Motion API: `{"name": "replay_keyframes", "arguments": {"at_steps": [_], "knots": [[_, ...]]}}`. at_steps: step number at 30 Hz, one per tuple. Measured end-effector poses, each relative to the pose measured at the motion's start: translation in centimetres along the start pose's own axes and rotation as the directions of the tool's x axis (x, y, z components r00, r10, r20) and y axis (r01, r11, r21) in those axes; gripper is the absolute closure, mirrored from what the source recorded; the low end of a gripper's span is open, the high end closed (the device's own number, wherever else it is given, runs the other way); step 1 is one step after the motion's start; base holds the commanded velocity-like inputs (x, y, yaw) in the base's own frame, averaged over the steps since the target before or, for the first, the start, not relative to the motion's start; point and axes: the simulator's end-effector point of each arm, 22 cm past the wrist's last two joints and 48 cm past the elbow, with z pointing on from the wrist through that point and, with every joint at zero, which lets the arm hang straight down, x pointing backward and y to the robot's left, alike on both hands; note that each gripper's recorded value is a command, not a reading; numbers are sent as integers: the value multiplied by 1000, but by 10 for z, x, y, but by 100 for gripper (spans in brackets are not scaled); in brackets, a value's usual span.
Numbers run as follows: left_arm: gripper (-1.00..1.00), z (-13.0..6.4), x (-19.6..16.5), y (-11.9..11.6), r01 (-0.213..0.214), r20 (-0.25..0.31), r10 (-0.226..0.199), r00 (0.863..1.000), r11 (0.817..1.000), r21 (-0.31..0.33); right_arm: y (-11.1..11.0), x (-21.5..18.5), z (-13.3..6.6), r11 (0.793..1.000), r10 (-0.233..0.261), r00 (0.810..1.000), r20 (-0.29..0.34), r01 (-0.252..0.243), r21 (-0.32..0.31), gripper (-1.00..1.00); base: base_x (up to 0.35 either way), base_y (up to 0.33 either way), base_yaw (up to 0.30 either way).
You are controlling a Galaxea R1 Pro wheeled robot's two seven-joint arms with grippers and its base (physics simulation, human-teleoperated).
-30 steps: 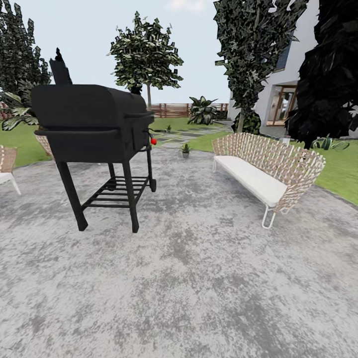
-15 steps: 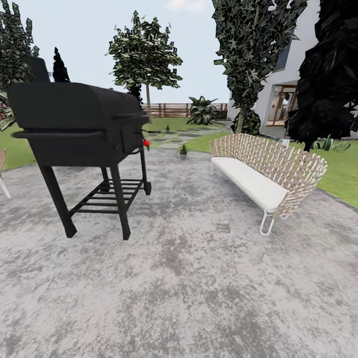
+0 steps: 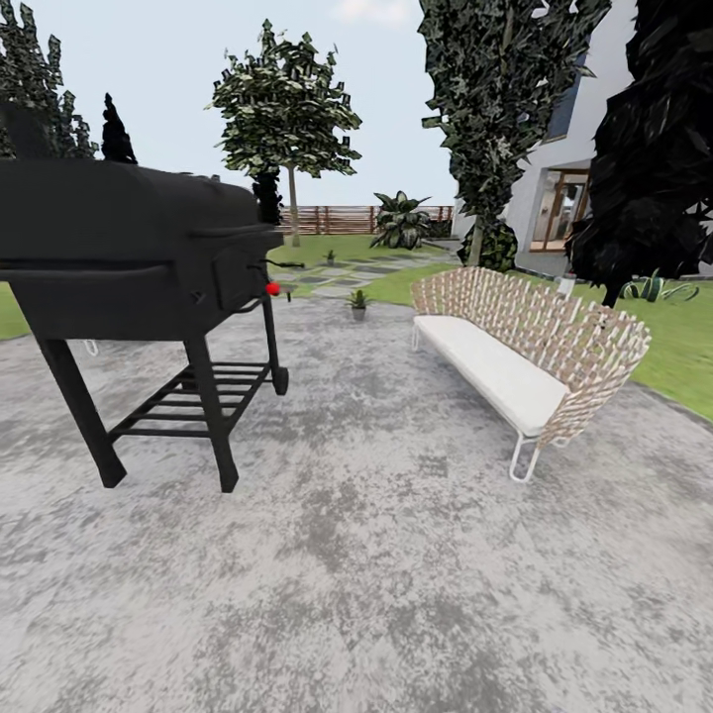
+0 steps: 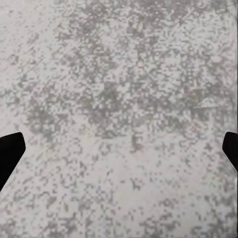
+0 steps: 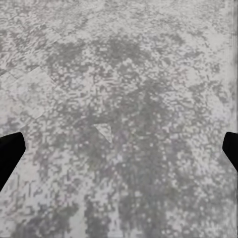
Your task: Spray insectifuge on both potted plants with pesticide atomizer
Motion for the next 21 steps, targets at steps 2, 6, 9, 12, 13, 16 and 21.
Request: {"name": "replay_keyframes", "arguments": {"at_steps": [2, 6, 9, 12, 13, 16, 21], "knots": [[-100, 0, 0, 0, 0, 0, 0, 1000, 1000, 0, 0, 0, 0, 1000, 0, 1000, -1, 0, 0, -100, 263, -226, 0], [-100, 0, 0, 0, 0, 0, 0, 1000, 1000, 0, 0, 1, 0, 1000, 0, 1000, -2, 0, 0, -100, 274, -218, 0], [-100, 0, 0, 0, 0, 0, 0, 1000, 1000, 0, 0, 1, 0, 1000, -1, 1000, -2, 1, 0, -100, 285, -203, 0], [-100, 0, 0, 0, 0, 0, 0, 1000, 1000, 0, 0, 1, 0, 1000, -1, 1000, -2, 1, -1, -100, 287, -200, 0], [-100, 0, 0, 0, 0, 0, 0, 1000, 1000, 0, 0, 1, 0, 1000, -1, 1000, -2, 1, -1, -100, 290, -194, 0], [-100, 0, 0, 1, 0, 0, 0, 1000, 1000, -1, 0, 1, 0, 1000, -1, 1000, -2, 1, -1, -100, 294, -180, 0], [-100, 0, 0, 0, 0, 0, 0, 1000, 1000, -1, 0, 1, 0, 1000, -1, 1000, -2, 1, -1, -100, 306, -156, 0]]}}
